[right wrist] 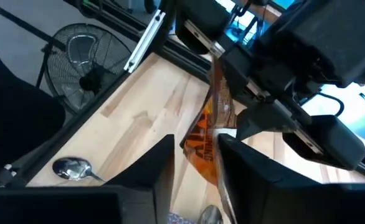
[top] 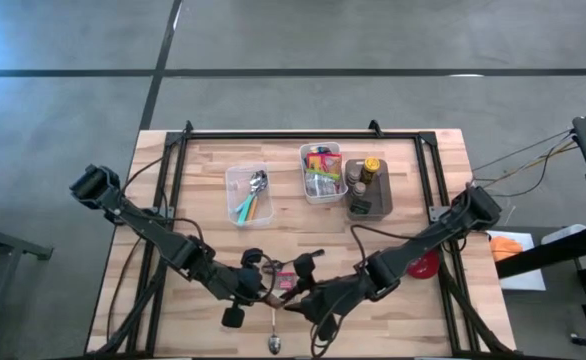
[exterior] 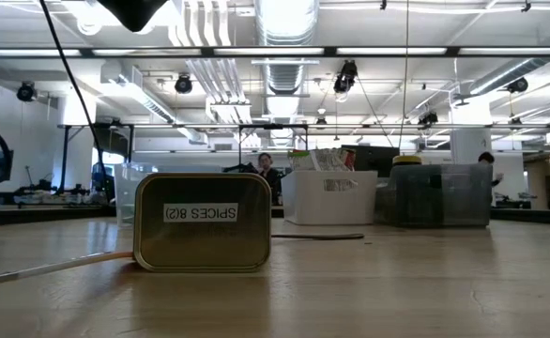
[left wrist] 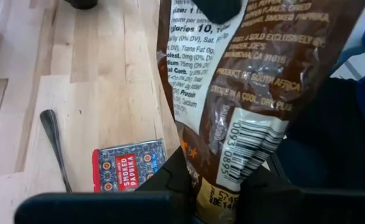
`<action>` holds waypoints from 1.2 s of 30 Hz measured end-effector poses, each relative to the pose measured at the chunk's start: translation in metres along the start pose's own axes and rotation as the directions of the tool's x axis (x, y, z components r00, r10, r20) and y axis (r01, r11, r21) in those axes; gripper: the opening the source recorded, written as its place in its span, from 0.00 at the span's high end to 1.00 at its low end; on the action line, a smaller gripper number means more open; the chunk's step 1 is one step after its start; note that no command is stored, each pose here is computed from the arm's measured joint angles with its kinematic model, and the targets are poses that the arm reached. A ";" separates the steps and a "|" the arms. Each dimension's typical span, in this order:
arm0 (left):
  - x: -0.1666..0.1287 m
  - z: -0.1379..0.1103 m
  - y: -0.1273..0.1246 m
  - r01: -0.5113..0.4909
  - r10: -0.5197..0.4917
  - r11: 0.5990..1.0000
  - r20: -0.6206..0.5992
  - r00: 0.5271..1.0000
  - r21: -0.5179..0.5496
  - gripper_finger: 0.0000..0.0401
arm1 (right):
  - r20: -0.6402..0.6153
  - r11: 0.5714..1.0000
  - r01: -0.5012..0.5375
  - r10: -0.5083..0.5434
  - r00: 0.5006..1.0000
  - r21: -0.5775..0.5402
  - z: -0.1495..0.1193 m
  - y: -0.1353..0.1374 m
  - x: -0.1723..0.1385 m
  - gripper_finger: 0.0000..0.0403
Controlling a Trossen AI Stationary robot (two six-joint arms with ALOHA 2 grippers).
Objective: Pick & Place Food Item
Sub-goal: Put the brown seasoning pack into the black bin
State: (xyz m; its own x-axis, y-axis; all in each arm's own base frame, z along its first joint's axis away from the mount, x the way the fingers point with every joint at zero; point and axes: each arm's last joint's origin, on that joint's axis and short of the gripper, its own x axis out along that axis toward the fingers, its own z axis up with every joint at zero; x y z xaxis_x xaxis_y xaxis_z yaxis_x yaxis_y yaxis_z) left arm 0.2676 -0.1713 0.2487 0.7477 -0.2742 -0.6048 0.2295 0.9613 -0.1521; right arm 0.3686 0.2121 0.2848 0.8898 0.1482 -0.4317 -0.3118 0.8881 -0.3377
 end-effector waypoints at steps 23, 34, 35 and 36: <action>0.000 0.003 0.000 -0.021 0.024 0.997 0.040 0.999 -0.076 0.55 | -0.029 0.939 0.171 -0.170 0.985 0.297 0.001 -0.020 -0.001 0.98; -0.017 0.010 0.007 -0.151 0.177 0.967 0.111 0.978 -0.207 0.24 | -0.093 0.897 0.251 -0.233 0.968 0.363 0.003 -0.028 -0.020 0.98; -0.021 0.011 0.009 -0.174 0.203 0.961 0.121 0.972 -0.216 0.22 | -0.098 0.890 0.262 -0.243 0.965 0.374 0.002 -0.029 -0.021 0.98; -0.025 0.012 0.010 -0.199 0.230 0.955 0.126 0.965 -0.219 0.21 | -0.108 0.881 0.276 -0.255 0.961 0.383 0.002 -0.030 -0.023 0.98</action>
State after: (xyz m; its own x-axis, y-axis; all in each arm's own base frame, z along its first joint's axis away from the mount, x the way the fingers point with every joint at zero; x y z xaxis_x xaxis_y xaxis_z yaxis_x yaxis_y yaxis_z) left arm 0.2582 -0.1551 0.2715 0.8527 -0.0471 -0.5202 -0.0657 0.9783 -0.1963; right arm 0.3580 0.1830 0.3069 0.8986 -0.1304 -0.4188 0.0987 0.9904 -0.0966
